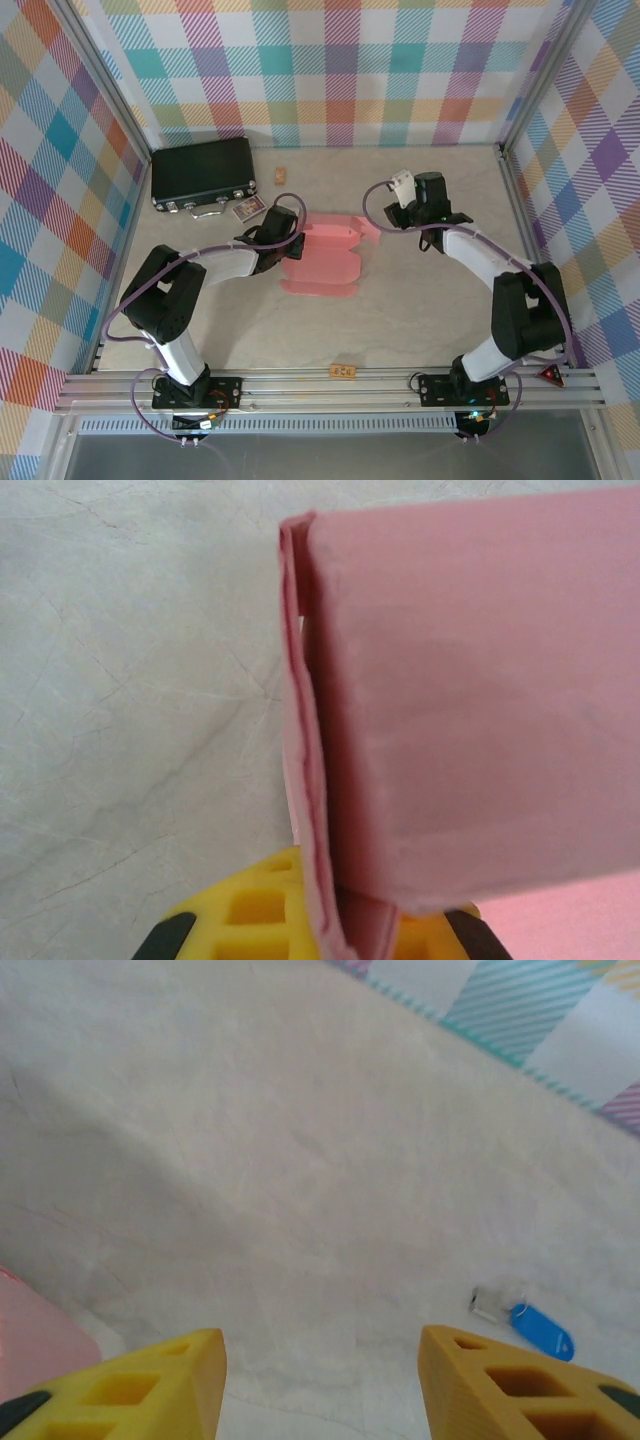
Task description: Fold the paper box
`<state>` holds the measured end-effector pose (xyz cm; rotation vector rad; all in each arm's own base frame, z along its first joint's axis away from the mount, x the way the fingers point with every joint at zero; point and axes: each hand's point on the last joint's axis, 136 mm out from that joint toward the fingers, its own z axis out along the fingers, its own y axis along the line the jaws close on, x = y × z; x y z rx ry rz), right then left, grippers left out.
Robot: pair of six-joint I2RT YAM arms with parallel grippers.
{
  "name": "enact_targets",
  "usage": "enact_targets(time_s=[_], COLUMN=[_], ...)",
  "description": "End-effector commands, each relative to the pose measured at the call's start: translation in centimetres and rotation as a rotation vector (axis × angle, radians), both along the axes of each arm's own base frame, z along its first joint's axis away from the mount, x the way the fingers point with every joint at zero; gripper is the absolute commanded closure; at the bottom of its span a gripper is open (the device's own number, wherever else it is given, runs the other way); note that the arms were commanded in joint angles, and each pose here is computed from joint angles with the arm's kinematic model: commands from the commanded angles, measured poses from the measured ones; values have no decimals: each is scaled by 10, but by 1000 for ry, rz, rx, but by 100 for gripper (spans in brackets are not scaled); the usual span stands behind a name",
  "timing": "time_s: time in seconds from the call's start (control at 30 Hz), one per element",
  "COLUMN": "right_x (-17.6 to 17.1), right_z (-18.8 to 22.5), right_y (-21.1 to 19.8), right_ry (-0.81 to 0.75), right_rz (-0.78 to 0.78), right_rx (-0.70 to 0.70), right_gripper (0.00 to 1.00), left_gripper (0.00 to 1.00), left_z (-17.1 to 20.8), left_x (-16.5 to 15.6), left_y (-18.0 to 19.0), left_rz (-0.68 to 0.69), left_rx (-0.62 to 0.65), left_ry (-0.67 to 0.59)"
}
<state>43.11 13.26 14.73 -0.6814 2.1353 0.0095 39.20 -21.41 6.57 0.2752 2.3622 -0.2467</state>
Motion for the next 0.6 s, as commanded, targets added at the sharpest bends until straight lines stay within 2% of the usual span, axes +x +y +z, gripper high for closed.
enact_targets(time_s=[0.0,0.17,0.33,0.57], right_x=[-2,-1,-15,-33], right_z=[-18,-41,-50,-55], right_y=[7,11,32,51], right_ry=[90,164,223,266], right_rz=[14,36,157,289], right_rx=[28,22,81,95], right_gripper=[48,50,51,51], left_gripper=[94,95,95,96], left_z=[4,5,2,-1], left_x=[-6,-5,-5,-4], left_y=[0,0,0,2], left_rz=[-1,3,9,29], left_rx=[3,7,15,24], left_ry=[-4,-5,16,32])
